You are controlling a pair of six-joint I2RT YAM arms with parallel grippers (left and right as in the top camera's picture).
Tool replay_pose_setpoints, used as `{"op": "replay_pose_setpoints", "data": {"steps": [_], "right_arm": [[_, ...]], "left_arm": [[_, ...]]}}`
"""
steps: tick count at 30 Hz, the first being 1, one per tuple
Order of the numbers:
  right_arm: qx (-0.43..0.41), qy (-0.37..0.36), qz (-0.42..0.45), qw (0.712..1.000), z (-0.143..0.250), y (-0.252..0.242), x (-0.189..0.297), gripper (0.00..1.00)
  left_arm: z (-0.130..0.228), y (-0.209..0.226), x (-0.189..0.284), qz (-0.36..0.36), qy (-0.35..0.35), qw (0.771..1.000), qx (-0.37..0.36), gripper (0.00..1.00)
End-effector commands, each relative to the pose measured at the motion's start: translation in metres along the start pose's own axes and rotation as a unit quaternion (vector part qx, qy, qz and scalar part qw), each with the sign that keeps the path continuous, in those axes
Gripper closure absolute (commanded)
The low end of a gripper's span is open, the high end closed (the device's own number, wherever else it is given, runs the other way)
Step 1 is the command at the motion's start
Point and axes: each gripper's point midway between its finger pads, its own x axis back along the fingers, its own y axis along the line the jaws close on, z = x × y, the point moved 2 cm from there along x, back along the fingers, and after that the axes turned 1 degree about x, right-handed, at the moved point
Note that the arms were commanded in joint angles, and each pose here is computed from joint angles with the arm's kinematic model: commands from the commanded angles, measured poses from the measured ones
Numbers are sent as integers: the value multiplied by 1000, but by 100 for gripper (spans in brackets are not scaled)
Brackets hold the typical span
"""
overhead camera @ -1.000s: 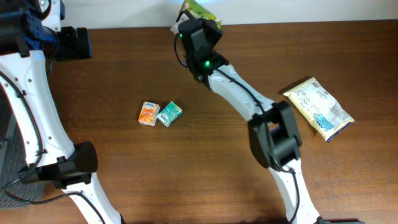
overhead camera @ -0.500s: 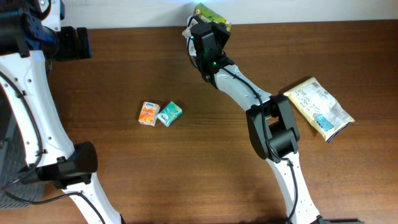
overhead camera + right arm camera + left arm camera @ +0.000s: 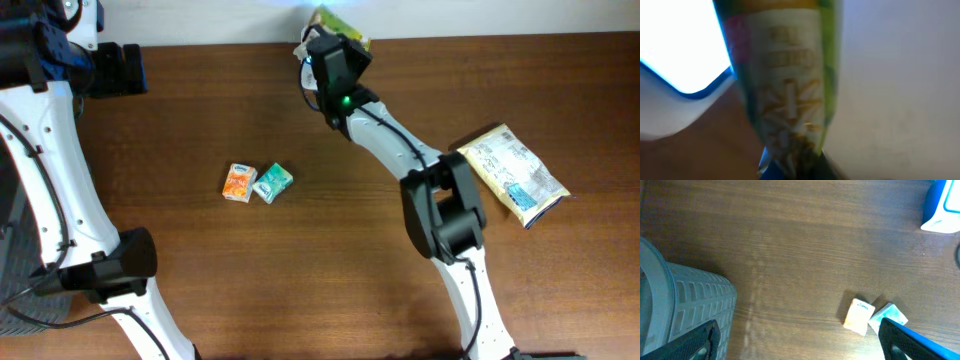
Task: Scan the item barcode
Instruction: 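Carry the pouch right and release it beside the snack bag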
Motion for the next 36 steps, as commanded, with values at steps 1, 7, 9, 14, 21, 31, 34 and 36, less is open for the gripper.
{"op": "replay_pose_setpoints", "data": {"steps": [1, 7, 9, 14, 21, 31, 34, 36], "right_arm": [[-184, -108, -65, 975, -46, -104, 102, 96], [-361, 134, -347, 855, 91, -99, 206, 96], [-347, 241, -366, 829, 139, -73, 202, 96], [-325, 373, -385, 779, 226, -9, 176, 96], [-292, 391, -362, 794, 306, 34, 140, 96], [-341, 394, -351, 778, 327, 13, 129, 58], [-347, 373, -359, 782, 299, -20, 135, 46], [-354, 343, -371, 787, 270, -45, 143, 43]], "left_arm": [[-1, 0, 3, 3, -5, 1000, -7, 1], [-1, 0, 3, 3, -5, 1000, -7, 1], [-1, 0, 3, 3, -5, 1000, -7, 1], [-1, 0, 3, 3, -5, 1000, -7, 1], [-1, 0, 3, 3, -5, 1000, -7, 1], [-1, 0, 3, 3, -5, 1000, -7, 1], [-1, 0, 3, 3, -5, 1000, -7, 1], [-1, 0, 3, 3, -5, 1000, -7, 1]]}}
